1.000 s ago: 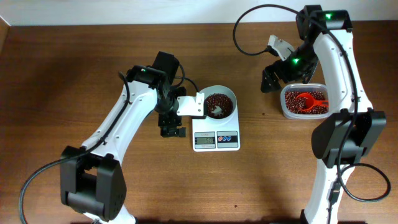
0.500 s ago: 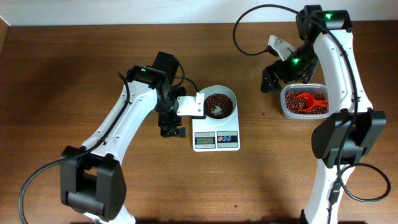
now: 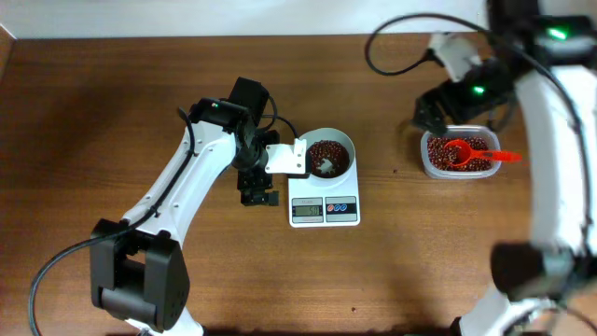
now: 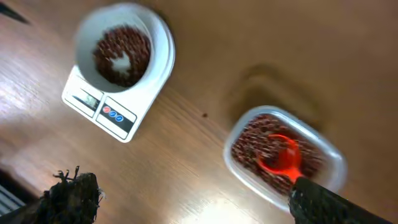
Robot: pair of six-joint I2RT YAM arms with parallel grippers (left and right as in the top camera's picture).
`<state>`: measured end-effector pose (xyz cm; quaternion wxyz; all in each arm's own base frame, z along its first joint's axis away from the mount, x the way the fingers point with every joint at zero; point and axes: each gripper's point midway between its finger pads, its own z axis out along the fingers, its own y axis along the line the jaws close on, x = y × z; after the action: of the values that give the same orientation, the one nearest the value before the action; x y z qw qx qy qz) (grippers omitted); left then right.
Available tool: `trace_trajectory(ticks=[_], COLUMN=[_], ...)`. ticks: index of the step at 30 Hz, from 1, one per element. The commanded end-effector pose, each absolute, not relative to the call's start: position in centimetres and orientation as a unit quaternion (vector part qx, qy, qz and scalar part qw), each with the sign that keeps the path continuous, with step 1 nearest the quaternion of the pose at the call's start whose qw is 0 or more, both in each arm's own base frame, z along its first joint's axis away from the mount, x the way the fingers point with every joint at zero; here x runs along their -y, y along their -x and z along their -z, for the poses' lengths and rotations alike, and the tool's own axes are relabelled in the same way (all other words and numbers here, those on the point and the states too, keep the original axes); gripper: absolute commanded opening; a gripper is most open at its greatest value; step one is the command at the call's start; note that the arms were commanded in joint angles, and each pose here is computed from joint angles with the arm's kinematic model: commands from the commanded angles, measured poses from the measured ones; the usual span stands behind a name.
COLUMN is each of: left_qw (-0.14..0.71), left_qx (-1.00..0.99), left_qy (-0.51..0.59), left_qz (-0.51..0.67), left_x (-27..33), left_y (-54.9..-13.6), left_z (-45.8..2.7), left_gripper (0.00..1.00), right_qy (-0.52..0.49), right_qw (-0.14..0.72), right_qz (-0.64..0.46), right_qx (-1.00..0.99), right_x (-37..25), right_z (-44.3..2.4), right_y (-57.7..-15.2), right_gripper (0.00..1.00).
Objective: Scoop item into bowl and weigh 50g on scale
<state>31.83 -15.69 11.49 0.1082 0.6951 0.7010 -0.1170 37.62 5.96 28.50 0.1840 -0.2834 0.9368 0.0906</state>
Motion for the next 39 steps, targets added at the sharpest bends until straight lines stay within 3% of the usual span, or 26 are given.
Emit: trace_trajectory(ticks=[1, 7, 12, 15, 19, 30, 39], left_qw=[0.106, 0.106, 0.106, 0.106, 0.106, 0.106, 0.106], left_qx=[-0.699, -0.699, -0.699, -0.699, -0.699, -0.699, -0.699], left_qy=[-0.696, -0.696, -0.696, -0.696, -0.696, -0.696, -0.696], left_qz=[0.128, 0.128, 0.128, 0.128, 0.128, 0.128, 0.128], left_x=[15.7, 15.7, 15.7, 15.7, 15.7, 15.7, 15.7], left_y=[-31.6, -31.6, -31.6, -31.6, -31.6, -31.6, -31.6], left_z=[-11.1, -11.1, -11.1, -11.1, -11.1, -11.1, -11.1], left_gripper=[0.98, 0.99, 0.98, 0.98, 0.99, 0.99, 0.99], right_qy=[0.289, 0.287, 0.315, 0.315, 0.316, 0.343, 0.34], right_qw=[0.254, 0.372, 0.51, 0.559, 0.585, 0.71, 0.781], right_qz=[-0.028, 0.009, -0.023, -0.005, 0.001, 0.008, 0.043], right_qx=[-0.923, -0.883, -0.8, -0.767, -0.747, -0.615, -0.522], right_x=[-4.6, -4.1, -6.4, -6.3, -6.3, -8.3, -8.4], right_z=[-34.2, -41.7, -48.3, -50.2, -48.4, -38.1, -34.5], right_y=[-34.1, -27.2, -19.5, -16.3, -13.9, -16.6, -15.6], right_gripper=[0.99, 0.99, 0.99, 0.99, 0.99, 0.99, 0.99])
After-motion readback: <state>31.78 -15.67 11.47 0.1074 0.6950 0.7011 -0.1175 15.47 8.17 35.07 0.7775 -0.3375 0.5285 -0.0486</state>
